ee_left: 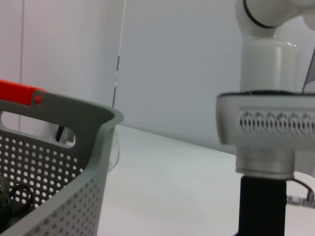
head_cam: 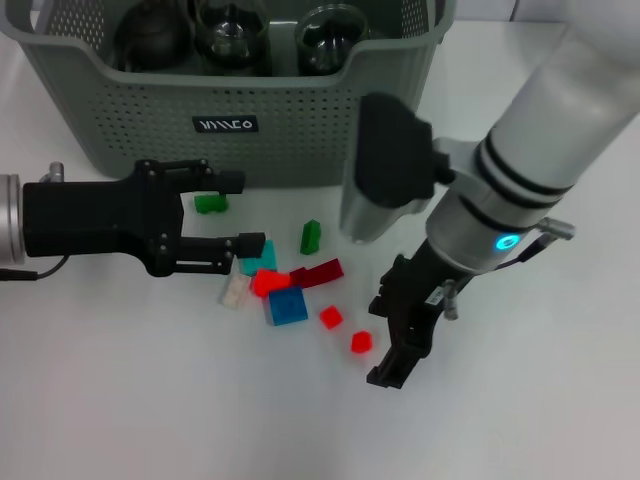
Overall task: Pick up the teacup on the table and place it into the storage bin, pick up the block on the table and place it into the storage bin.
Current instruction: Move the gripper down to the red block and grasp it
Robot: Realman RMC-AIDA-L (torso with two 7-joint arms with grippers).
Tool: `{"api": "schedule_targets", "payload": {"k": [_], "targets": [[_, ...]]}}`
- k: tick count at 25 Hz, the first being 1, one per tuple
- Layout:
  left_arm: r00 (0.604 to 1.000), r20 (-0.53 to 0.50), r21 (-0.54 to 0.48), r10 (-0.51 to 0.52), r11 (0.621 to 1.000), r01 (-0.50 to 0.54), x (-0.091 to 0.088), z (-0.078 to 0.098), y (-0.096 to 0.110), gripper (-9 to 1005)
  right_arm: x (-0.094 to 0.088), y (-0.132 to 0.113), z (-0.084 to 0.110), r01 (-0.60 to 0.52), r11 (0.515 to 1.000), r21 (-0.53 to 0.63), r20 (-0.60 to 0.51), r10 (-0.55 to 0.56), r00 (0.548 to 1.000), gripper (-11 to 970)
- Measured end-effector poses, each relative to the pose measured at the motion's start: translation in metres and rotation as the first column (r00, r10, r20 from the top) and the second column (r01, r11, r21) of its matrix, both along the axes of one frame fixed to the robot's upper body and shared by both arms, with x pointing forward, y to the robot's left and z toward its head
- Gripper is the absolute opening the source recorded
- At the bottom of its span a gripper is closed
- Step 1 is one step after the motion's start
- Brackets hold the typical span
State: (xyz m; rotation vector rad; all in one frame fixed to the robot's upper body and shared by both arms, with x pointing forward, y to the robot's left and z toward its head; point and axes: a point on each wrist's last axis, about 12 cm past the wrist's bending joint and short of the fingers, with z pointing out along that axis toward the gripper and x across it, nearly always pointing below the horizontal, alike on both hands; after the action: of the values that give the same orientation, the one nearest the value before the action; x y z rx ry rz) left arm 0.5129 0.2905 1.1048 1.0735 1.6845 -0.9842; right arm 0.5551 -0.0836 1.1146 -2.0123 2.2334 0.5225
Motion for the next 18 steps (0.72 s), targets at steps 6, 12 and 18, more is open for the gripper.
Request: {"api": "schedule_targets", "payload": {"k": [6,12,18], "targets": [[1.000,0.009,-0.005,0.014,1.000,-0.013,0.001,0.001,0.002,799,-0.004,0.011,-0.001,-0.004,1.000,0.005,0.054,0.003,0.999,863],[1.000,0.015,-0.004,0.022,1.000,-0.022,0.002,0.002,0.005,798,-0.007,0.015,-0.005,0.000,1.000,0.000,0.064,0.000,0.998,862],[0.999,0.021,0.009,0.039,0.999,-0.039,0.001,0.000,0.008,797,-0.009,0.019,-0.004,-0.006,1.000,0.010,0.062,0.006,0.998,757]]}}
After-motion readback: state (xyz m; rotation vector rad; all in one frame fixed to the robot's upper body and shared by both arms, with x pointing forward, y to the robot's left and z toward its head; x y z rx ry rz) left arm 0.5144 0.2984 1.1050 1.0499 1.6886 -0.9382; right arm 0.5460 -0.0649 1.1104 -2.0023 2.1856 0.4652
